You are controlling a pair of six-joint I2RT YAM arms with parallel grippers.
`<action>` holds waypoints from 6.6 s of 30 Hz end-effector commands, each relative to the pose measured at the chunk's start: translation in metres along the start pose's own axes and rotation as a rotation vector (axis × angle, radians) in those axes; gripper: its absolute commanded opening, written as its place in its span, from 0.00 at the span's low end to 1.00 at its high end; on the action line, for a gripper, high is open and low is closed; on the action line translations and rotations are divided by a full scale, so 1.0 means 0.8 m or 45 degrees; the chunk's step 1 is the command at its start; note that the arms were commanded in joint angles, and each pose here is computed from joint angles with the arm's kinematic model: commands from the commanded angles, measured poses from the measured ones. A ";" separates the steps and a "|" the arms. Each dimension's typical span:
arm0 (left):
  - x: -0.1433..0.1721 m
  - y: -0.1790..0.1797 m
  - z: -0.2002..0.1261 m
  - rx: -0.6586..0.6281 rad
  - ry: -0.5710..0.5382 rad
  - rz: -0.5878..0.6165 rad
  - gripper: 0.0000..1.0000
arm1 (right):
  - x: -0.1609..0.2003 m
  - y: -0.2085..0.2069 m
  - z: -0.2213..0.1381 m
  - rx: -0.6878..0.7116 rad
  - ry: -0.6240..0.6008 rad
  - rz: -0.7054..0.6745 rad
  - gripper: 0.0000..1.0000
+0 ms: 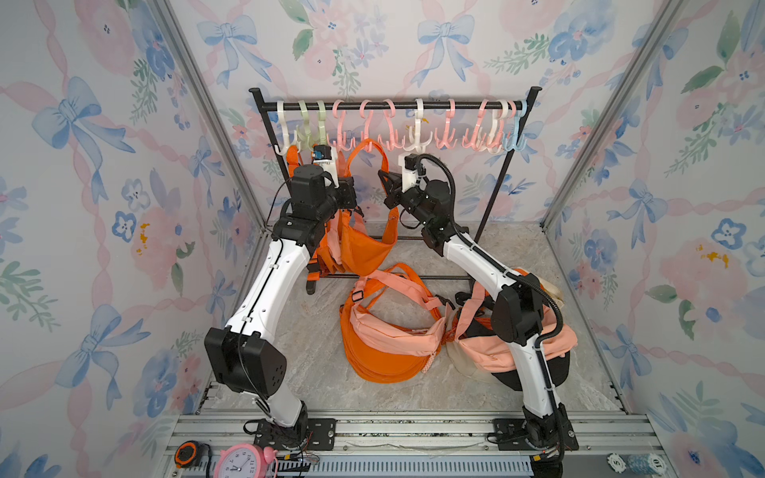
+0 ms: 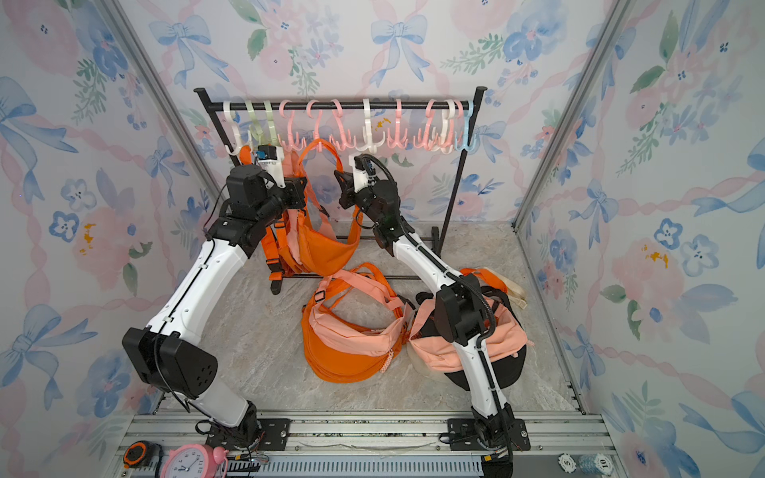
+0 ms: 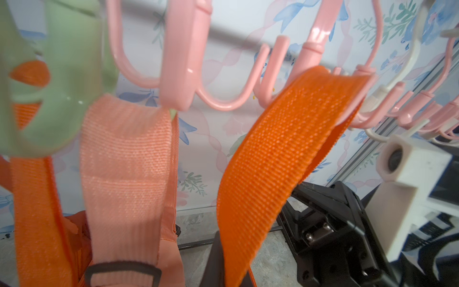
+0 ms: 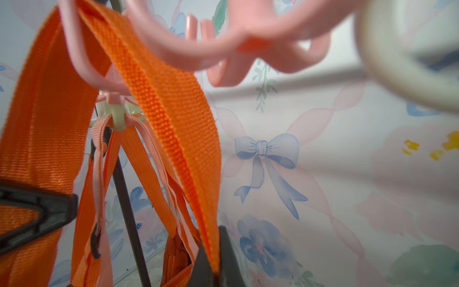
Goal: Take the bag off the hook
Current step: Pick up the bag from the hook, then place the bag inside the bag.
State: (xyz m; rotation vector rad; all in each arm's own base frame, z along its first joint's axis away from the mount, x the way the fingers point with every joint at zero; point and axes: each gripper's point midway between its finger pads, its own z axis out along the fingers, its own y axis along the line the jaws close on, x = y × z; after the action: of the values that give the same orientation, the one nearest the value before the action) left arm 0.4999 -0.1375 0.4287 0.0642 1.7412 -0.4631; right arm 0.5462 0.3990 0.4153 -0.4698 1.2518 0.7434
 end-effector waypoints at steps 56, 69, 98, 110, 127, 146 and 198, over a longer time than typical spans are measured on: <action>0.000 -0.174 -0.253 0.345 -0.249 0.191 0.00 | -0.230 0.225 -0.335 -0.190 -0.164 -0.402 0.00; 0.011 -0.203 -0.340 0.560 -0.317 0.186 0.00 | -0.257 0.254 -0.412 -0.265 -0.212 -0.309 0.00; 0.145 -0.149 -0.261 0.262 -0.058 0.128 0.00 | -0.108 0.081 -0.388 0.275 0.204 0.050 0.00; 0.181 -0.091 -0.193 0.045 0.011 0.023 0.00 | -0.022 0.020 -0.345 0.417 0.359 0.102 0.00; 0.281 -0.063 -0.128 -0.047 0.219 -0.026 0.00 | 0.104 -0.067 -0.351 0.634 0.520 0.230 0.00; 0.355 -0.050 -0.086 -0.120 0.361 -0.069 0.02 | 0.186 -0.123 -0.380 0.788 0.599 0.369 0.13; 0.158 0.038 -0.116 -0.189 0.169 -0.050 0.62 | 0.070 -0.012 -0.350 0.436 0.491 0.282 0.82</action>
State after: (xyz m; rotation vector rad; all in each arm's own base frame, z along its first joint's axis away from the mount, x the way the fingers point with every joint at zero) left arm 0.3878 -0.1002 0.3183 -0.1125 1.8640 -0.3652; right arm 0.3795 0.2028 0.2649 -0.1451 1.8200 0.5947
